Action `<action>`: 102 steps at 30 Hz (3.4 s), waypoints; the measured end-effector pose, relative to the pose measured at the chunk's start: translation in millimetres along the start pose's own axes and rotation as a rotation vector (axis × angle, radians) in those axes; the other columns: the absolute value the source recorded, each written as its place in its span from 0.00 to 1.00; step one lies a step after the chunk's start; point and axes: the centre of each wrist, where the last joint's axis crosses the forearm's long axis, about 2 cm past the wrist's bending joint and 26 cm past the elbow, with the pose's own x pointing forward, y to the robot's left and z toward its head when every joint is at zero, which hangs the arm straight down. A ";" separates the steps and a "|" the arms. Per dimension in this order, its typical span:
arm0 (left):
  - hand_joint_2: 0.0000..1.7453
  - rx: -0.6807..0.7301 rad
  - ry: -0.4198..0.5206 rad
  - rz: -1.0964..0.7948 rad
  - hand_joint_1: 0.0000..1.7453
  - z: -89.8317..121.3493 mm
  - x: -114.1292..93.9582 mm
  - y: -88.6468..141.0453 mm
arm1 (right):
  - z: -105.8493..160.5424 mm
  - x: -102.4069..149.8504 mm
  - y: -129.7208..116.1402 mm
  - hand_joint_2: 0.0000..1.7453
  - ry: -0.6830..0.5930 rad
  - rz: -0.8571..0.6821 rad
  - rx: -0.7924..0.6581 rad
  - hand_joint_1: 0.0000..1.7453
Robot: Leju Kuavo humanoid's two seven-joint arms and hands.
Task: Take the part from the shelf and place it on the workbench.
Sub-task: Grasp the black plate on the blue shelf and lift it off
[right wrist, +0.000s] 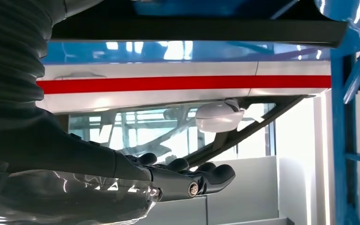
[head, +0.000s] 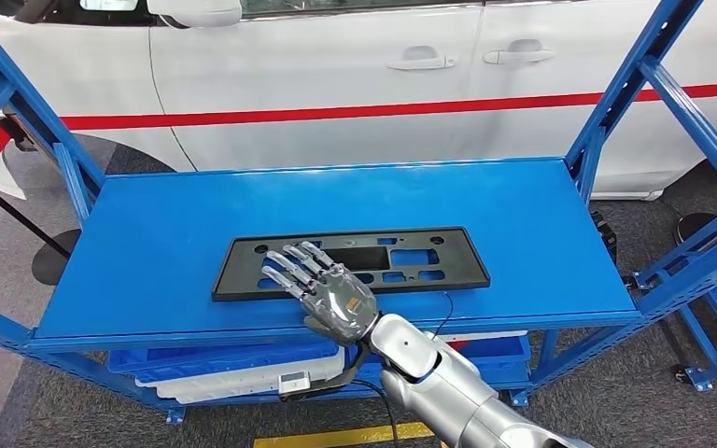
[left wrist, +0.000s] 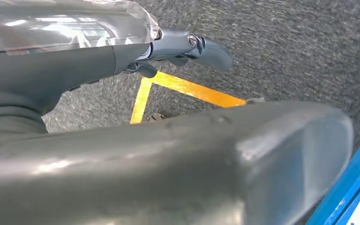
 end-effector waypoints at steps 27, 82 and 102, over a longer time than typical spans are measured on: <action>0.00 -0.040 -0.006 -0.061 0.00 -0.2 0.3 -0.4 | -23.8 -4.4 26.0 1.00 0.147 0.240 0.193 0.00; 1.00 -0.090 -0.163 -0.071 0.00 -6.2 12.7 -1.7 | 0.8 -118.7 -13.7 1.00 0.423 -0.238 -0.095 1.00; 1.00 -0.071 -0.199 -0.015 0.00 -6.6 11.0 11.0 | 1.1 -39.6 -165.5 1.00 -0.612 -1.557 -0.711 1.00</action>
